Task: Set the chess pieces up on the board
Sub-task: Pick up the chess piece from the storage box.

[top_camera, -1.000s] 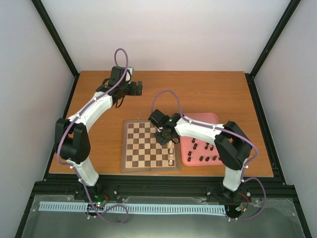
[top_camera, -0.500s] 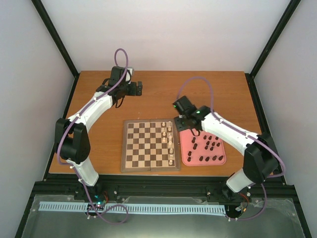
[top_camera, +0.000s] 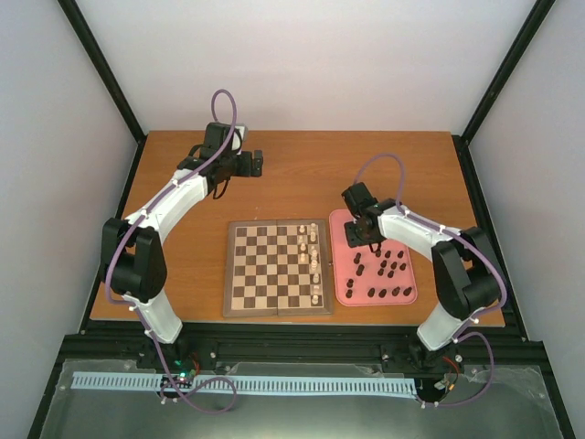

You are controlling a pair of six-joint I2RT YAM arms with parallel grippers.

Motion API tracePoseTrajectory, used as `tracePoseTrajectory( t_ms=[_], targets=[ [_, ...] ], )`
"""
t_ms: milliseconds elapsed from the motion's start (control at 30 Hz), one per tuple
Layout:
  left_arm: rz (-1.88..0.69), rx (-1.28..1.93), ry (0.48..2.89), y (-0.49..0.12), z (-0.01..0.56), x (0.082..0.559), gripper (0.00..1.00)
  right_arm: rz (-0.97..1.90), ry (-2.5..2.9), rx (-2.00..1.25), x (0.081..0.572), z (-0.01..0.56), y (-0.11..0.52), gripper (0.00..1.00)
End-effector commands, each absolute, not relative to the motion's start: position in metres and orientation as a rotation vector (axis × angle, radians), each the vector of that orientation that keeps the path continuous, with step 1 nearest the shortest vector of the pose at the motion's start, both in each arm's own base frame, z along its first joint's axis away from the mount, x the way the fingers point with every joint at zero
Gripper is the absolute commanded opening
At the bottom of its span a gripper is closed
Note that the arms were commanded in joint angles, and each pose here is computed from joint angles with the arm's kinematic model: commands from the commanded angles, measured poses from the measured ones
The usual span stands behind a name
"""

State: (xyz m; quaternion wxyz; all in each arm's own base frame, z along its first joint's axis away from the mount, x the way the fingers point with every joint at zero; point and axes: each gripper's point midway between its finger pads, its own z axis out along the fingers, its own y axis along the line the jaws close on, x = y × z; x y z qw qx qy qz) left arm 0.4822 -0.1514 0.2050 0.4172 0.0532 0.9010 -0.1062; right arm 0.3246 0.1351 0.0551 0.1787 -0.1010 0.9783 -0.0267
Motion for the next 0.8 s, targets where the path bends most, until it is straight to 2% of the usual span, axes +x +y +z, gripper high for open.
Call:
tracePoseTrajectory(
  t_ms=[0, 633, 767],
  targets=[
    [-0.278, 0.121, 2.227, -0.151, 0.223, 0.49, 1.0, -0.09, 2.758, -0.242, 0.335, 0.047, 0.124, 0.46],
    [-0.276, 0.12, 2.231, -0.151, 0.221, 0.492, 1.0, -0.096, 2.819, -0.213, 0.332, 0.023, 0.114, 0.33],
    [-0.276, 0.119, 2.234, -0.151, 0.22, 0.492, 1.0, -0.095, 2.82, -0.209, 0.333, 0.022, 0.113, 0.24]
  ],
)
